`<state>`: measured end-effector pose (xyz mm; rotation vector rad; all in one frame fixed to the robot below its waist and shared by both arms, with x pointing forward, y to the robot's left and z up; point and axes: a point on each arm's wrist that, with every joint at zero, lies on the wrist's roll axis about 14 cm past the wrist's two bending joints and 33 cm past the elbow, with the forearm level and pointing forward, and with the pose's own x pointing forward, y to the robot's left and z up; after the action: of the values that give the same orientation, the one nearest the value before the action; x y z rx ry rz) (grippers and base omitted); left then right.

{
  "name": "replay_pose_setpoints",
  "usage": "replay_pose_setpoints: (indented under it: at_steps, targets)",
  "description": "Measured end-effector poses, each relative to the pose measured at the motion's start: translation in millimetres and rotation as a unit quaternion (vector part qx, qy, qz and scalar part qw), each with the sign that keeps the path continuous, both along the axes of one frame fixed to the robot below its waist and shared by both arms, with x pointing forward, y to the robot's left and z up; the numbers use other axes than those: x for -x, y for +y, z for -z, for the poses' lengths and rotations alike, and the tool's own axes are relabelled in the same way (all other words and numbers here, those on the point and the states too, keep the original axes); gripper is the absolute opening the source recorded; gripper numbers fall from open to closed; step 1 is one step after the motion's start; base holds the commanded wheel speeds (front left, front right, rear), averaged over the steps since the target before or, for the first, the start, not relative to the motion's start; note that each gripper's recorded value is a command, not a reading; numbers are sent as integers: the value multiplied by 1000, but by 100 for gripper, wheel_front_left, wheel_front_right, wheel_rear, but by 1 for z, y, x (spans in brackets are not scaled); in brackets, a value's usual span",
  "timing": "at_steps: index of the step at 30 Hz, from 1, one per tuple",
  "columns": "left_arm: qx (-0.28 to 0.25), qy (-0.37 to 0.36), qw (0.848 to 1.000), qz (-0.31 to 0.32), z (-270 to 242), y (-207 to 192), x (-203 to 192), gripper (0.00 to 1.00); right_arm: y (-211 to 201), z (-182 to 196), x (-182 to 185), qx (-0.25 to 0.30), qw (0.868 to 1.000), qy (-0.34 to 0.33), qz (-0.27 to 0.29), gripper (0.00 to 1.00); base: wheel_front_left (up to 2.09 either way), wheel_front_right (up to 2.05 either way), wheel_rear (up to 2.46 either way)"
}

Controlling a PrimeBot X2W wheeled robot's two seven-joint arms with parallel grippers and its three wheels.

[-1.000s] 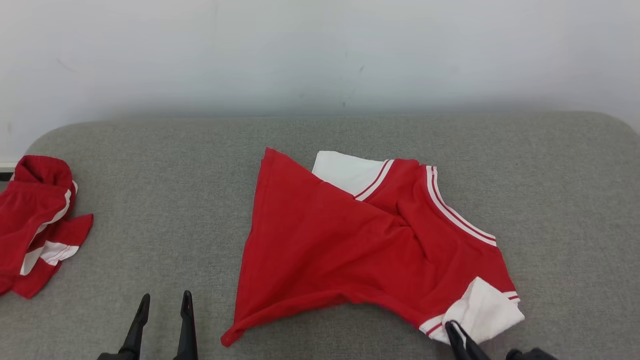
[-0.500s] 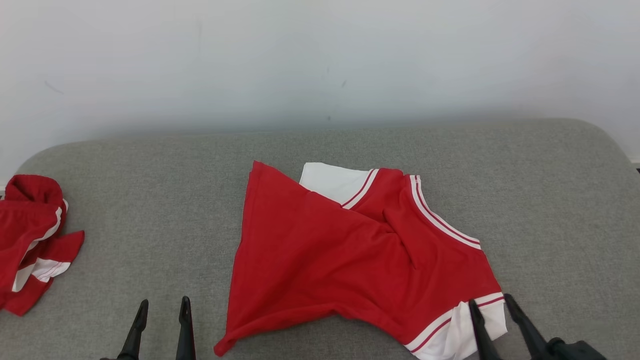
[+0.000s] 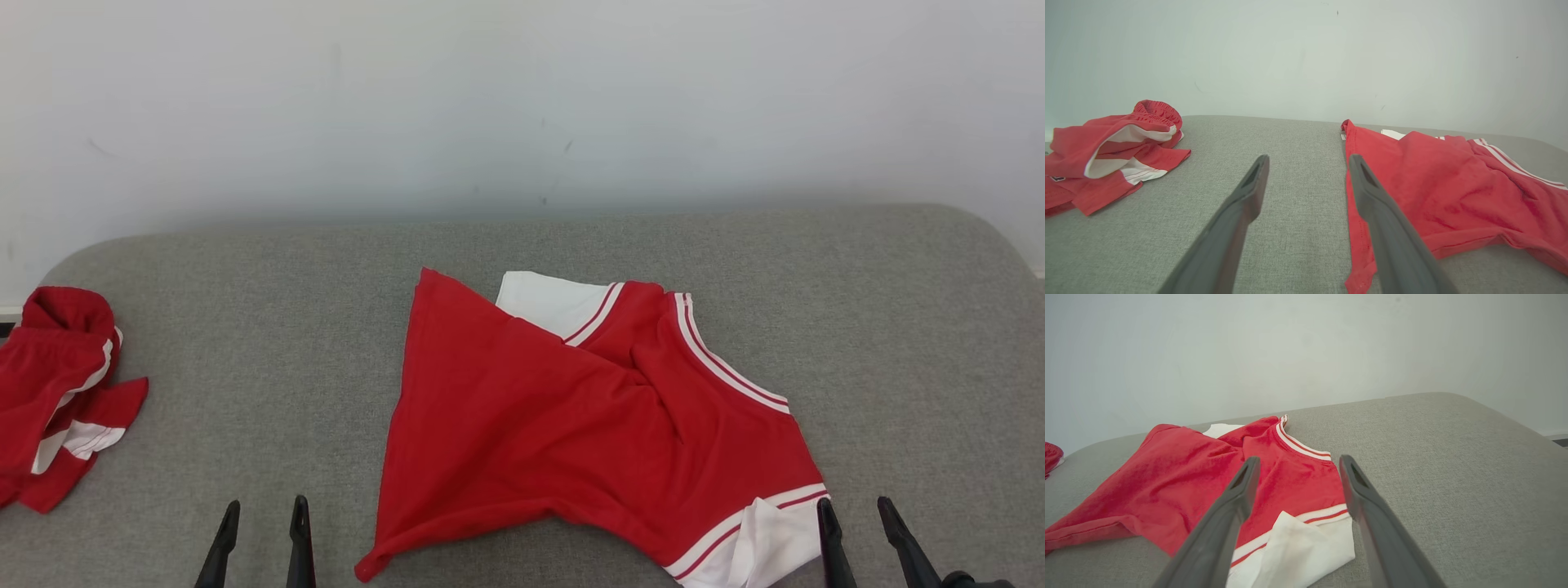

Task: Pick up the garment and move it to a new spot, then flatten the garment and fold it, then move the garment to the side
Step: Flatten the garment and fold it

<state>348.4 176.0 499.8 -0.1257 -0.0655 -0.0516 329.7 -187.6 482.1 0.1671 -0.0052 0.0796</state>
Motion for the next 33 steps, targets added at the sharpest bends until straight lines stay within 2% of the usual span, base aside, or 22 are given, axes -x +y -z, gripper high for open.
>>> replay_pose_setpoints:
  at_steps: [16,33]
  targets:
    - [-9,2,1000,-2,1,4,7,100,2,-1,3,-2,1000,-2,4,100,0,0,0]
    - [-11,4,1000,-6,3,8,14,100,19,-6,-2,5,999,-10,-30,100,0,0,0]
